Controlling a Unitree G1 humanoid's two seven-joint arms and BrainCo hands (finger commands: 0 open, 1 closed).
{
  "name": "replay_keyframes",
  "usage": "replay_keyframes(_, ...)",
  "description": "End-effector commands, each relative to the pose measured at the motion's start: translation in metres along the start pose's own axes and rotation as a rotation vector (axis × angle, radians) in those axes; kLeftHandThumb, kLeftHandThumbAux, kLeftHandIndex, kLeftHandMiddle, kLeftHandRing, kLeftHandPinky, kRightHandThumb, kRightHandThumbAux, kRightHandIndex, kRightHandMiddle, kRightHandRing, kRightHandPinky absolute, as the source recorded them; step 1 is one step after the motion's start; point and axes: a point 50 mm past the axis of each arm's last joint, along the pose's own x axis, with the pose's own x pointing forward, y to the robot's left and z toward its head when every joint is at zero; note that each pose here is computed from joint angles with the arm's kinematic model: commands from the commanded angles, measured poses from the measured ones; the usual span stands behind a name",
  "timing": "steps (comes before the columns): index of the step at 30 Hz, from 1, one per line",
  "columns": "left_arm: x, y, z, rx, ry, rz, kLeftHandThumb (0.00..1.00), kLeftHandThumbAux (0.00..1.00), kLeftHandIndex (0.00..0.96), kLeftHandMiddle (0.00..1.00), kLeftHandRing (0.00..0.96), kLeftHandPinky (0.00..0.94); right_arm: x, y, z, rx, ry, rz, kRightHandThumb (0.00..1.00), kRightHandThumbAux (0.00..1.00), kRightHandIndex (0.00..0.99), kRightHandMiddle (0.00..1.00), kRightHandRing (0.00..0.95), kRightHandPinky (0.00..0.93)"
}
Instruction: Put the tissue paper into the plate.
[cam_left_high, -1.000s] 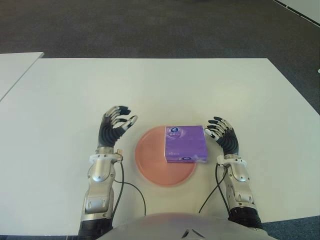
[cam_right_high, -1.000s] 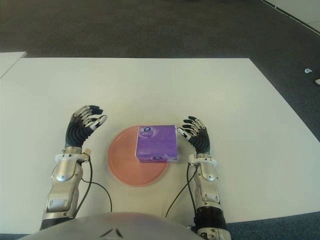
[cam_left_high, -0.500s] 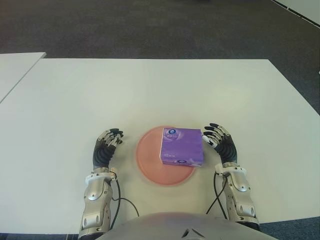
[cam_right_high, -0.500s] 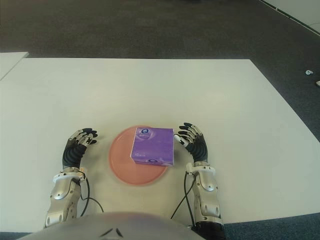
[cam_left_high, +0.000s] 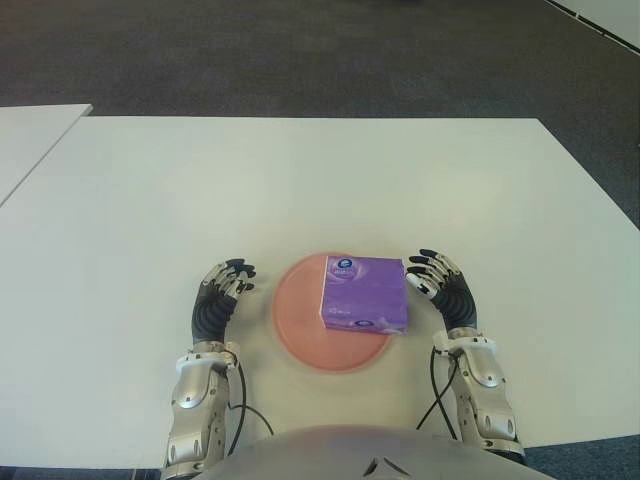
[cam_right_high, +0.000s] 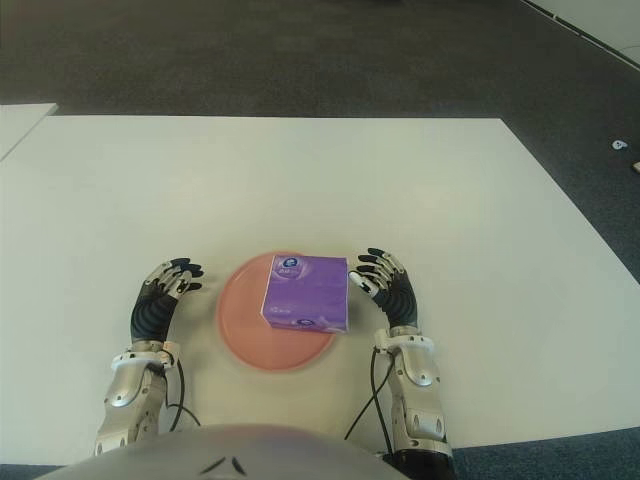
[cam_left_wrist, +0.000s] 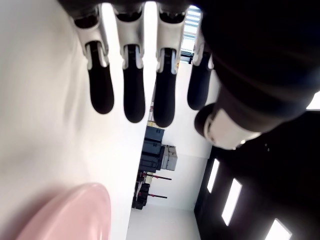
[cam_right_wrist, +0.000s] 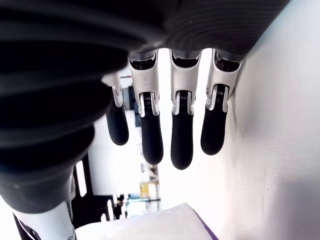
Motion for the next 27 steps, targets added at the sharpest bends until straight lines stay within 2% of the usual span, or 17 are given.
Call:
replay_keyframes(1, -0.0058, 0.0006, -0.0200, -0.031, 0.085, 0.009, 0.376, 0.701, 0.362, 0.418, 0.416, 0.425, -0.0150, -0.0069, -0.0272, 0.004, 0.162, -0.027, 0.242, 0.760, 0.265, 0.368, 0.388, 0.391)
replay_keyframes(10, -0.0119, 0.0020, -0.0253, 0.003, 0.137, 0.016, 0.357, 0.697, 0.334, 0.404, 0.401, 0.407, -0.0177, -0.0100, -0.0273, 0.003, 0.167, -0.018, 0.253, 0.746, 0.246, 0.368, 0.385, 0.383)
replay_keyframes(17, -0.0156, 0.0010, -0.0233, 0.000, 0.142, -0.007, 0.346, 0.701, 0.299, 0.387, 0.391, 0.402, -0.0187, -0.0100, -0.0277, -0.003, 0.168, -0.018, 0.272, 0.742, 0.244, 0.368, 0.384, 0.381)
replay_keyframes(27, -0.0154, 0.0002, -0.0218, 0.006, 0.141, -0.017, 0.322, 0.690, 0.299, 0.389, 0.393, 0.409, -0.0211, -0.0088, -0.0301, -0.015, 0.186, -0.021, 0.257, 0.748, 0.261, 0.366, 0.381, 0.380)
